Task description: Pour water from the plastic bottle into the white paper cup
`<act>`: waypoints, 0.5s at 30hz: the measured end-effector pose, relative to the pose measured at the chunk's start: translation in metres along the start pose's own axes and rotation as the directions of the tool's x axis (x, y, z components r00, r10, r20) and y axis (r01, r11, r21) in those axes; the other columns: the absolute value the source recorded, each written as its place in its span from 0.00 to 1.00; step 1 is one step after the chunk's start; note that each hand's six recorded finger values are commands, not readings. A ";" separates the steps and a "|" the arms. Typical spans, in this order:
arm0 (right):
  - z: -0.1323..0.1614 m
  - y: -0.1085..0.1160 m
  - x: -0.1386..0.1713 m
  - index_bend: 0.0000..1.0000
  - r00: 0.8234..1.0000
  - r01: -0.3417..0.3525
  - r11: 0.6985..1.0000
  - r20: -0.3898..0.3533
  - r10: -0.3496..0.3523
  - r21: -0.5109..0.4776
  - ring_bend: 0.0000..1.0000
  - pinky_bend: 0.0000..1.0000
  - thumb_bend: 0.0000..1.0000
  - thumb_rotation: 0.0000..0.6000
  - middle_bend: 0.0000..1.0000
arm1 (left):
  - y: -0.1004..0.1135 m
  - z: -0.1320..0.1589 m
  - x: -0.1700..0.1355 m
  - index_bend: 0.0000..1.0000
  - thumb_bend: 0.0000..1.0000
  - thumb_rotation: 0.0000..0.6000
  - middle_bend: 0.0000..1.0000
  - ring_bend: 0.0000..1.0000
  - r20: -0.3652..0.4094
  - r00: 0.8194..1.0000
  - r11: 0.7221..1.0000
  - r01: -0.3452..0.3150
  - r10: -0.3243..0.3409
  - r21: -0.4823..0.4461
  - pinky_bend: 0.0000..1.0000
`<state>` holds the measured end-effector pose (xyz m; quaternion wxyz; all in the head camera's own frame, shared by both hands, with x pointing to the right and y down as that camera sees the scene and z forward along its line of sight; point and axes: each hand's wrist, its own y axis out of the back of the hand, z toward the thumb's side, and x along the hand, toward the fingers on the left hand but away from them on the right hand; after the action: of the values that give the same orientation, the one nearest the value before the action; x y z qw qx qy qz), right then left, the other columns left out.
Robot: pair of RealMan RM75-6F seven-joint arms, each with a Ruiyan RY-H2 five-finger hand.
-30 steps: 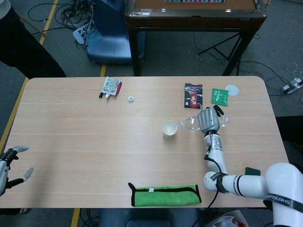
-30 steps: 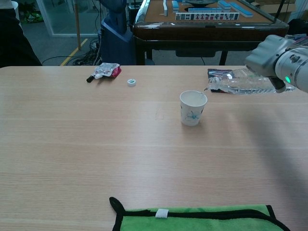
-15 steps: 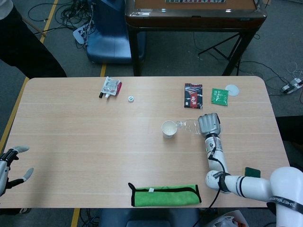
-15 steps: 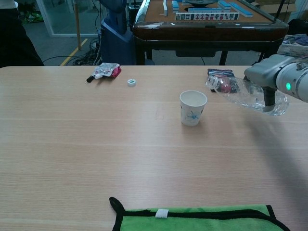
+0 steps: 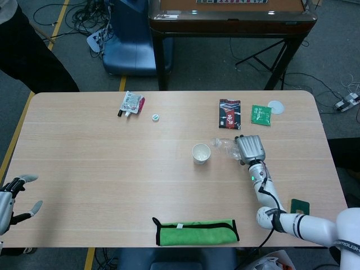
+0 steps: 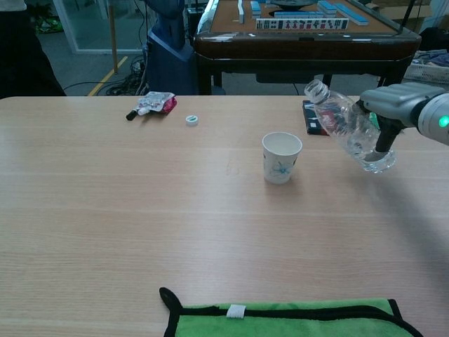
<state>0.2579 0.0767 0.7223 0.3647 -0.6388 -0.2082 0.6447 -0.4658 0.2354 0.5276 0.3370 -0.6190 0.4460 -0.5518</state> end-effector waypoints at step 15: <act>-0.012 -0.023 0.010 0.60 0.993 0.042 0.956 -0.097 -0.073 -0.290 0.50 0.52 0.34 1.00 0.62 | -0.003 0.000 0.000 0.30 0.21 1.00 0.29 0.42 -0.001 1.000 1.000 0.003 -0.003 0.022 0.59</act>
<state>0.2753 0.0965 0.7315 0.2974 -0.7120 -0.2985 0.5617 -0.4657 0.2366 0.5299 0.3428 -0.6154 0.4391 -0.5576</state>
